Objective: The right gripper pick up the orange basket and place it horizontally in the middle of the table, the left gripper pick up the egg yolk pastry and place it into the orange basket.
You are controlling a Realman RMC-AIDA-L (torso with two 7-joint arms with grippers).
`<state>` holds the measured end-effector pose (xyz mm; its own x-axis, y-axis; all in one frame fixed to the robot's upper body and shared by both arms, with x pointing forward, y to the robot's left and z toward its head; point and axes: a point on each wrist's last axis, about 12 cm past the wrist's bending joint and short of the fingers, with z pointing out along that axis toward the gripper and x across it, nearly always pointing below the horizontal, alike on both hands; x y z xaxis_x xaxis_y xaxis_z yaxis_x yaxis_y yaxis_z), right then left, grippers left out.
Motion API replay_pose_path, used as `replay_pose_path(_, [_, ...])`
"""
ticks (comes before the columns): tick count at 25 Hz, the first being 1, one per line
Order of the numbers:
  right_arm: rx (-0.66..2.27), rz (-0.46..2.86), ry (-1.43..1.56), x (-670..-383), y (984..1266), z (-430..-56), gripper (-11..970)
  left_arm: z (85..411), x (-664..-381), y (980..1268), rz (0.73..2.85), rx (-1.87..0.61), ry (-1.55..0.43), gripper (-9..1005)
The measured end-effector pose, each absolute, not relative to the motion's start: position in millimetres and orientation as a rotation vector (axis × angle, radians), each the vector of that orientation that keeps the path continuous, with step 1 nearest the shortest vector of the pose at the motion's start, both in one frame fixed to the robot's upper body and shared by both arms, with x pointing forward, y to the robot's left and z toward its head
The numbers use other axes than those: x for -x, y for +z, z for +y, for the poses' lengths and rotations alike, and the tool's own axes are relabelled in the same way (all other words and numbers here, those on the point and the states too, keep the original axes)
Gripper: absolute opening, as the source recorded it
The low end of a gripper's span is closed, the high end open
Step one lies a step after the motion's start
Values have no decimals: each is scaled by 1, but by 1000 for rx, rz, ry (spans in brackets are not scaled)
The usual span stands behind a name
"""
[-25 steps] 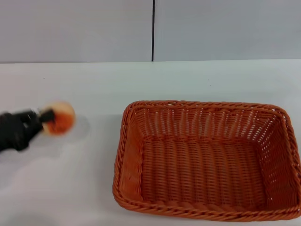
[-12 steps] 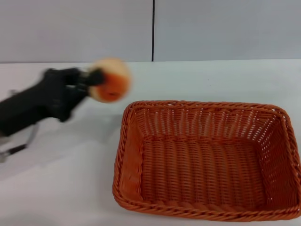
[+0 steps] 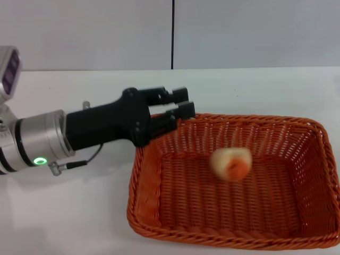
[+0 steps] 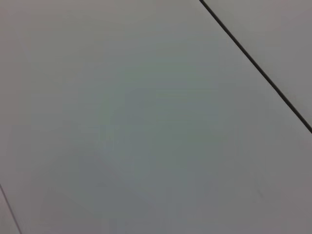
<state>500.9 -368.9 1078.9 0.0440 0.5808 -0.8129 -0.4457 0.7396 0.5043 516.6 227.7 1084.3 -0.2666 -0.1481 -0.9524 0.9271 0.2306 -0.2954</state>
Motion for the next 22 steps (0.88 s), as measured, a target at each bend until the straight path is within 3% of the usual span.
replay_pose_path(8, [-128,1306,785,-501,1079,-369,528,270,-511,1085,1366,-513,-1096,563])
replay_pose_path(14, [-144,1287,770,-502,1081,-371,528,307,-498,1078,1289,-253,-907,763])
replay_pose_path(22, [-248,1217,692,-495,1080,-382,528,346,-471,1063,1133,128,-565,793])
